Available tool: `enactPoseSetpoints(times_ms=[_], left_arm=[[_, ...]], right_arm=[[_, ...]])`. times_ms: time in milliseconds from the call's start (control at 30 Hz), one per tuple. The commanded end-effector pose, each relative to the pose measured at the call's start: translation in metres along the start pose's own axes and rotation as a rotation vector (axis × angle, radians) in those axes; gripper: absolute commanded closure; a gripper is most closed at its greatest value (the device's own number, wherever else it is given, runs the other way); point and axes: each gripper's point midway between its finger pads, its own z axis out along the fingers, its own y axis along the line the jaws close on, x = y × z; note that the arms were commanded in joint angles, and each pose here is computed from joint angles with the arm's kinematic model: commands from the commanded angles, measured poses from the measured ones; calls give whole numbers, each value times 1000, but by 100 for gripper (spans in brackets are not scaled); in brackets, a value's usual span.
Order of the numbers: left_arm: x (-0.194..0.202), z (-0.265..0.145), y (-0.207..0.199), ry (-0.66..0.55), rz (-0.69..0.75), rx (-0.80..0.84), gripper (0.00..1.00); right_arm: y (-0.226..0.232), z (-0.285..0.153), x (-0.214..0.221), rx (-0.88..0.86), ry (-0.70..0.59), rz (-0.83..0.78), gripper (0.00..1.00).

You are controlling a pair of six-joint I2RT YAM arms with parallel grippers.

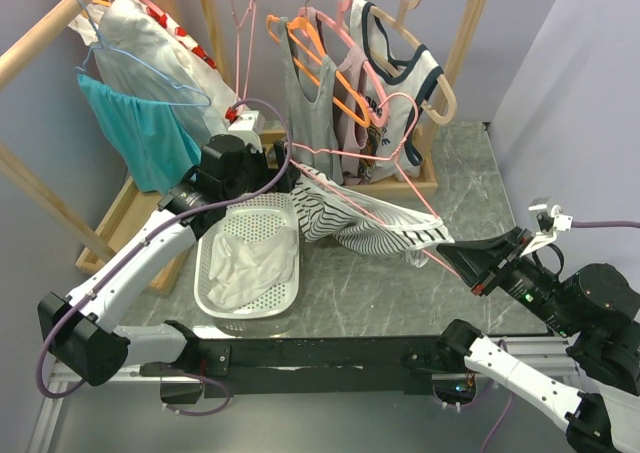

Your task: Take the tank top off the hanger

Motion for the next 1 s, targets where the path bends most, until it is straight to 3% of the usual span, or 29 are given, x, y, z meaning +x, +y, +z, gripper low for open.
enactPoseSetpoints(times_ms=[0,167,400,700,967], left_arm=[[-38,-6,13,-101,-15,-39,1],[-45,-6,25,-107,-5,-82,1],[-42,-4,18,-92,-23,-19,1],[-24,-18,-35,-20,5,284,0],[35,-31,-84,135,32,408,1]], right_arm=[[-8,-9,-20,54,-88,1,100],[-11,-6,-15,63,-72,1,100],[-10,-6,-12,47,-80,11,100],[2,31,-6,-1,-29,-18,100],[8,54,-8,-31,-41,-28,100]])
